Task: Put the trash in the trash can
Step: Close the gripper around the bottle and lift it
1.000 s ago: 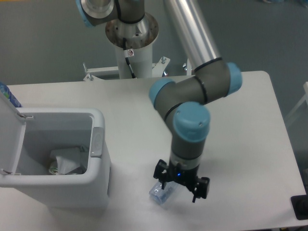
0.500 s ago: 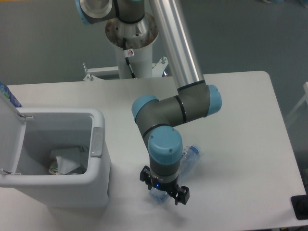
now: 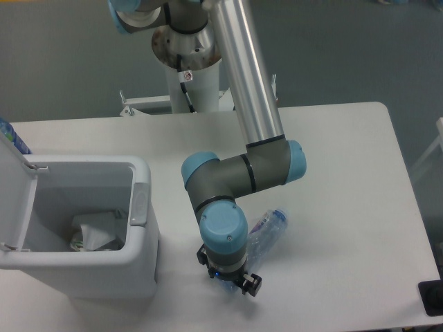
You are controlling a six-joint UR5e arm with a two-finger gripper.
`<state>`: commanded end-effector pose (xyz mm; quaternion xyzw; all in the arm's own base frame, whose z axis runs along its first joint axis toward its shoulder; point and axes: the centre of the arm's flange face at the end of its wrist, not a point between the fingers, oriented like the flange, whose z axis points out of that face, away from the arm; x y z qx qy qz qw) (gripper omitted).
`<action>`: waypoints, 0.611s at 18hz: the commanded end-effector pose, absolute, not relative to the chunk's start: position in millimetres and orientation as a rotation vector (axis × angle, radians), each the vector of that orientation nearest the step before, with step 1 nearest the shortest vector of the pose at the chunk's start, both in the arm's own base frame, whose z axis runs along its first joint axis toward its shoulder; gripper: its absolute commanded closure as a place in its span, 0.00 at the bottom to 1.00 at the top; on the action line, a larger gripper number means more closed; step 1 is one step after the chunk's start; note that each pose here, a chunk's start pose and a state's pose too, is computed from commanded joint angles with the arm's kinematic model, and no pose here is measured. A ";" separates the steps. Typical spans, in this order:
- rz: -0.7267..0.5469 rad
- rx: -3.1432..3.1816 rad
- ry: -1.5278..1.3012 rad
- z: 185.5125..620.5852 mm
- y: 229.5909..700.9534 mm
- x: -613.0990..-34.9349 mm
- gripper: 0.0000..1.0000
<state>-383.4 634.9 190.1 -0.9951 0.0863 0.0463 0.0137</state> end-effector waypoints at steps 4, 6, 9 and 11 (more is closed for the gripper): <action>0.181 -3.058 0.255 219.7 632.8 -390.4 0.87; 0.207 -3.037 0.219 237.3 621.0 -408.8 0.90; 0.203 -2.931 0.164 278.1 616.0 -433.4 0.90; 0.167 -2.813 0.105 318.9 611.2 -449.2 0.90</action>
